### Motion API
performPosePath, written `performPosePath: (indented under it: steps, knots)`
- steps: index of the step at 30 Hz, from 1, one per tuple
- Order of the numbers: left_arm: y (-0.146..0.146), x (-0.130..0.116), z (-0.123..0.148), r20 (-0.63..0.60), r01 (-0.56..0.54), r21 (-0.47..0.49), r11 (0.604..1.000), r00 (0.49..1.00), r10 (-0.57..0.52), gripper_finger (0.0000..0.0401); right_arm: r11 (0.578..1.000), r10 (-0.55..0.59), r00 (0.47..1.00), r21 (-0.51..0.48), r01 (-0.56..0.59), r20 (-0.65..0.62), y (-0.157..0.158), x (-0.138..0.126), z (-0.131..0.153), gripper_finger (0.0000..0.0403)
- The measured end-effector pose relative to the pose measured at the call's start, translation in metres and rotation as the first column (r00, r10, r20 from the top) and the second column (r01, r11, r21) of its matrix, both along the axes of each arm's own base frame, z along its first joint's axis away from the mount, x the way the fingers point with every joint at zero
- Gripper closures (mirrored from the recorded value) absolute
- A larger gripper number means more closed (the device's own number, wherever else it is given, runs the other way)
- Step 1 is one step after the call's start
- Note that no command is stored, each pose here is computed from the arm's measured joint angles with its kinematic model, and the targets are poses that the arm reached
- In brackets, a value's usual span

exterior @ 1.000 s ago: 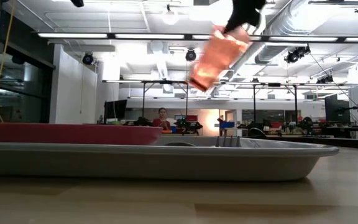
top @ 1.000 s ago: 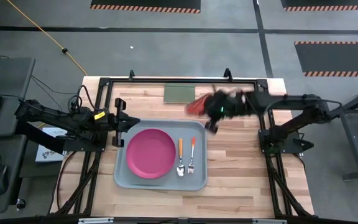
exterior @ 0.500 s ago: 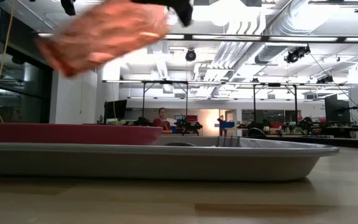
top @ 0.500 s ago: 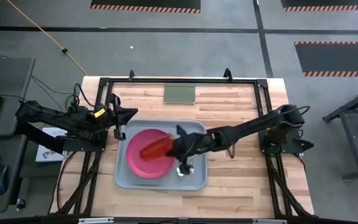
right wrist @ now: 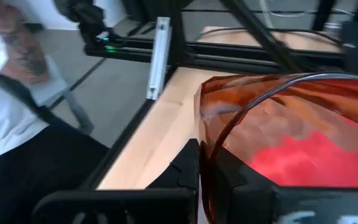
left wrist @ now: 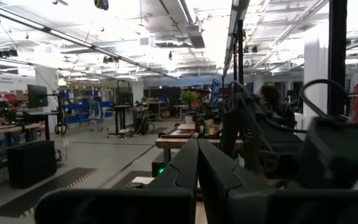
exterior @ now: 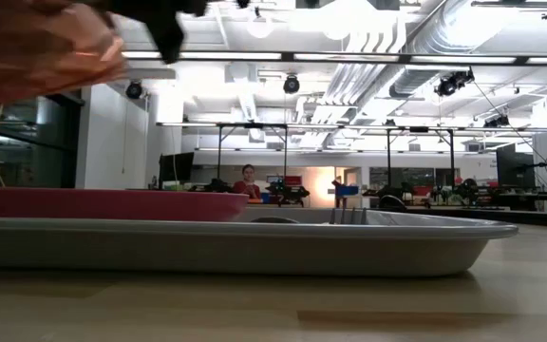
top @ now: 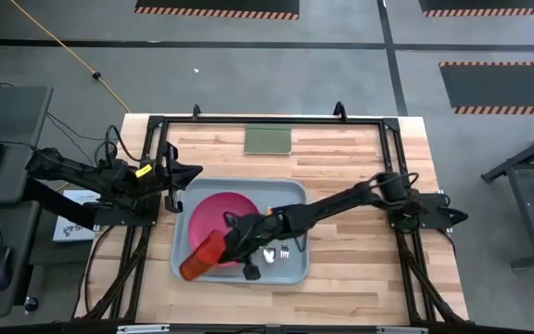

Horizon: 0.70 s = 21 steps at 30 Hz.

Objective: Pick and place plate/cup/fork/spoon on tray
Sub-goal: Put the orange cup on the gray tray to the top right of the pink plate

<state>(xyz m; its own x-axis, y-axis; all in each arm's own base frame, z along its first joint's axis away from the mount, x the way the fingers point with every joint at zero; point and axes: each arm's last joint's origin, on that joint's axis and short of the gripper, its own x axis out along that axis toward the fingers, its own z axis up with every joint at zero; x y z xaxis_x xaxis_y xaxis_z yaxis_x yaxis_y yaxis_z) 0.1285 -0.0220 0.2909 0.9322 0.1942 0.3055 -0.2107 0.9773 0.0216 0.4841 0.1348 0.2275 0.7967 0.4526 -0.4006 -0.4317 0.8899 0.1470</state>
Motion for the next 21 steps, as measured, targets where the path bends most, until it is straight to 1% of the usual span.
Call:
performPosePath:
  steps: [3, 5, 8, 16, 21]
  knots:
    - [0.0, 0.0, -0.001, -0.013, 0.0, 0.003, 1.0, 1.0, 0.0, 0.0401, 1.0, 0.023, 1.0, -0.016, -0.023, -0.022, 0.004, 0.013, -0.007, 0.0403]
    - [0.0, 0.001, -0.002, -0.017, 0.0, 0.005, 1.0, 1.0, 0.001, 0.0401, 0.999, 0.029, 0.998, -0.042, -0.031, -0.061, 0.005, 0.018, -0.012, 0.0403]
    - [0.0, 0.001, -0.002, -0.018, -0.001, 0.005, 1.0, 1.0, 0.001, 0.0401, 0.996, 0.009, 0.996, -0.087, -0.017, -0.087, 0.006, 0.024, -0.015, 0.0403]
    - [0.0, 0.001, -0.002, -0.018, -0.001, 0.005, 1.0, 1.0, 0.001, 0.0401, 0.986, -0.04, 0.994, -0.164, 0.023, -0.105, 0.002, 0.026, -0.013, 0.0403]
    - [0.0, 0.001, -0.002, -0.018, -0.001, 0.005, 1.0, 1.0, 0.001, 0.0401, 0.969, -0.102, 0.984, -0.237, 0.065, -0.147, -0.001, 0.022, -0.015, 0.0403]
